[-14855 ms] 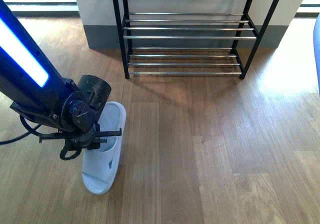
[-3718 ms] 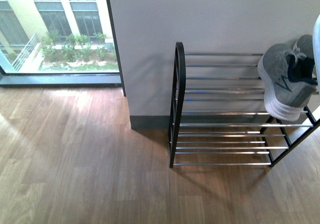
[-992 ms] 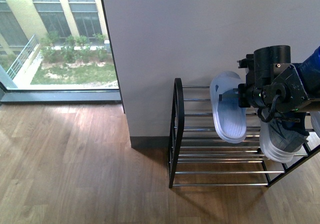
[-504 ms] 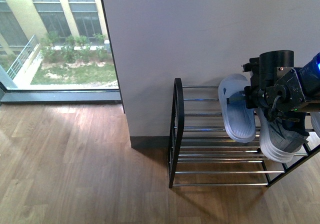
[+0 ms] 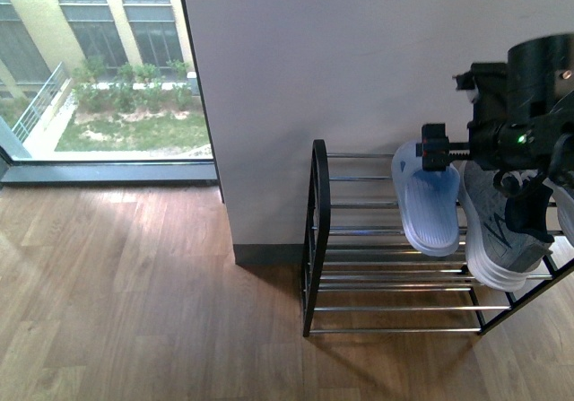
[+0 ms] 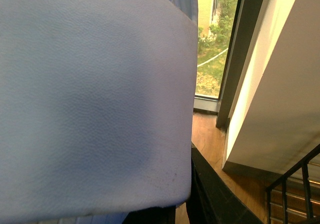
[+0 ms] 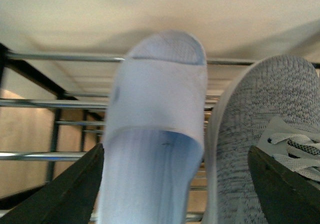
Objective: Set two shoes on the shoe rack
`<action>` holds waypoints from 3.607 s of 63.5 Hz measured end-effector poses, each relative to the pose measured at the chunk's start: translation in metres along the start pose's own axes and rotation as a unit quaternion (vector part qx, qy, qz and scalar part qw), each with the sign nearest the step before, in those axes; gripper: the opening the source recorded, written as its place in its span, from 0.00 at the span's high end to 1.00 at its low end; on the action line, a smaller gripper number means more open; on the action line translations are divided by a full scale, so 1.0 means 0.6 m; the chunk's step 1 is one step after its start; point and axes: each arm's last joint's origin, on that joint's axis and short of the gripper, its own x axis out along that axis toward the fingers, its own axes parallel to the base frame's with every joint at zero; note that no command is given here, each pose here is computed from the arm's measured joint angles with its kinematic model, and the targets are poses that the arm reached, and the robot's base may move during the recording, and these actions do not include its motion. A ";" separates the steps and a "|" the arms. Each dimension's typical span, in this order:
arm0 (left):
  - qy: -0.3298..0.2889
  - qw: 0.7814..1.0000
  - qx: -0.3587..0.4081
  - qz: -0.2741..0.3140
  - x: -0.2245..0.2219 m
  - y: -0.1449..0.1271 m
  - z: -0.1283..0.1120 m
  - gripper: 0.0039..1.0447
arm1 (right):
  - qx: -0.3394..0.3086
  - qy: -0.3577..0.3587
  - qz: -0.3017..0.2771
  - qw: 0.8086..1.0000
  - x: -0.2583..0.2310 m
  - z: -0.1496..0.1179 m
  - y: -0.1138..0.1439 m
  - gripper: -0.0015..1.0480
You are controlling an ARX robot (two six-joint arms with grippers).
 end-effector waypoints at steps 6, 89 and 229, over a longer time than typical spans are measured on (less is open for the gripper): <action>0.000 1.000 0.000 0.000 0.000 0.000 0.000 0.98 | 0.013 -0.022 0.033 0.999 -0.051 0.024 0.008 0.09; 0.000 1.000 0.000 0.000 0.000 0.000 0.000 0.98 | -0.001 -0.317 0.062 0.946 -0.462 -0.075 -0.040 0.93; 0.000 1.000 0.000 -0.001 0.000 0.000 0.000 0.98 | -0.004 -0.333 0.061 0.941 -0.603 -0.166 -0.026 0.98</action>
